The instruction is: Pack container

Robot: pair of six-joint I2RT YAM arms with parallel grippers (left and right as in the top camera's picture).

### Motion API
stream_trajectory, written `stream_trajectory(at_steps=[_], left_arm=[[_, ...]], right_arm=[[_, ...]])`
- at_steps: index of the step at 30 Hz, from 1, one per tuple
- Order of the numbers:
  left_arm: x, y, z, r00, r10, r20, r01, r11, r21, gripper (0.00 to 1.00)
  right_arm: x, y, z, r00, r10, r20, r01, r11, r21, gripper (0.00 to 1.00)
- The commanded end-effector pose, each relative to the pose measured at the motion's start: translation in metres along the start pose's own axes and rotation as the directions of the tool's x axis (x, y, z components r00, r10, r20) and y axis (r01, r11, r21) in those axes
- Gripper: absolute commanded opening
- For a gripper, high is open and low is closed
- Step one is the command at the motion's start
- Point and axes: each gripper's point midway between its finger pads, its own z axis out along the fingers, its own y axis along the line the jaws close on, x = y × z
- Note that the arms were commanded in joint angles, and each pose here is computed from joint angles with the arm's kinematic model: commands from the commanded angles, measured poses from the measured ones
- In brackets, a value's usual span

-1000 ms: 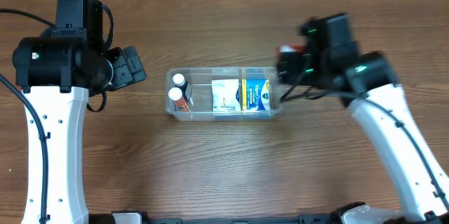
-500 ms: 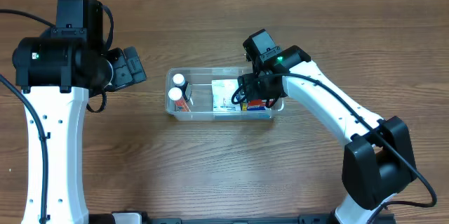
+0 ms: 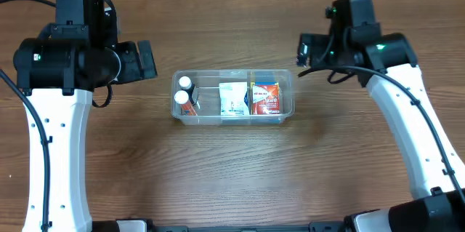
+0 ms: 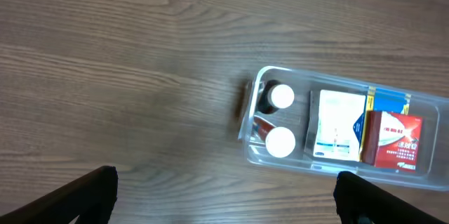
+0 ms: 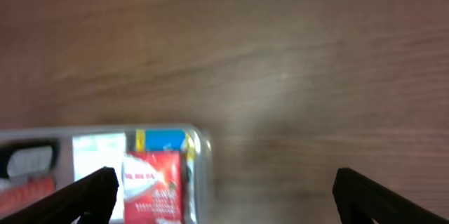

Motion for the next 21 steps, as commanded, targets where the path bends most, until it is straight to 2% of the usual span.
stream_trajectory(at_steps=[1,4,6,9,11,15,17,21], left_arm=[[0.006,0.0,0.002,0.999,0.03,-0.033,-0.03,1.0,0.005,1.0],[0.022,0.003,-0.006,0.997,0.015,-0.074,-0.015,1.0,-0.003,1.0],[0.027,-0.002,-0.029,1.0,0.027,0.012,-0.027,0.999,0.022,1.0],[0.052,-0.011,-0.062,0.984,0.055,0.171,-0.071,0.994,0.085,1.0],[0.085,-0.003,-0.075,0.955,0.071,0.289,-0.104,0.99,0.098,1.0],[0.145,0.022,-0.075,0.918,-0.026,0.397,-0.032,0.99,0.137,1.0],[0.155,0.025,-0.076,0.909,-0.073,0.41,0.006,0.987,0.163,1.0],[0.175,0.032,-0.068,0.94,-0.06,0.335,0.016,0.991,0.132,1.0]], right_arm=[[-0.001,-0.001,-0.027,1.0,-0.003,0.021,0.004,0.997,-0.08,1.0],[0.01,-0.006,-0.07,0.997,0.003,0.073,0.003,0.997,-0.078,1.0],[0.028,-0.012,-0.101,0.99,0.03,0.136,-0.019,0.997,-0.08,1.0],[0.061,-0.023,-0.12,0.969,0.05,0.242,-0.028,0.995,-0.094,1.0],[0.094,-0.032,-0.126,0.938,0.053,0.344,-0.012,0.993,-0.119,1.0],[0.144,-0.044,-0.13,0.908,0.085,0.41,-0.024,0.988,-0.151,1.0],[0.152,-0.046,-0.131,0.913,0.084,0.399,-0.026,0.989,-0.148,1.0],[0.155,-0.047,-0.129,0.92,0.083,0.383,-0.03,0.989,-0.143,1.0]])
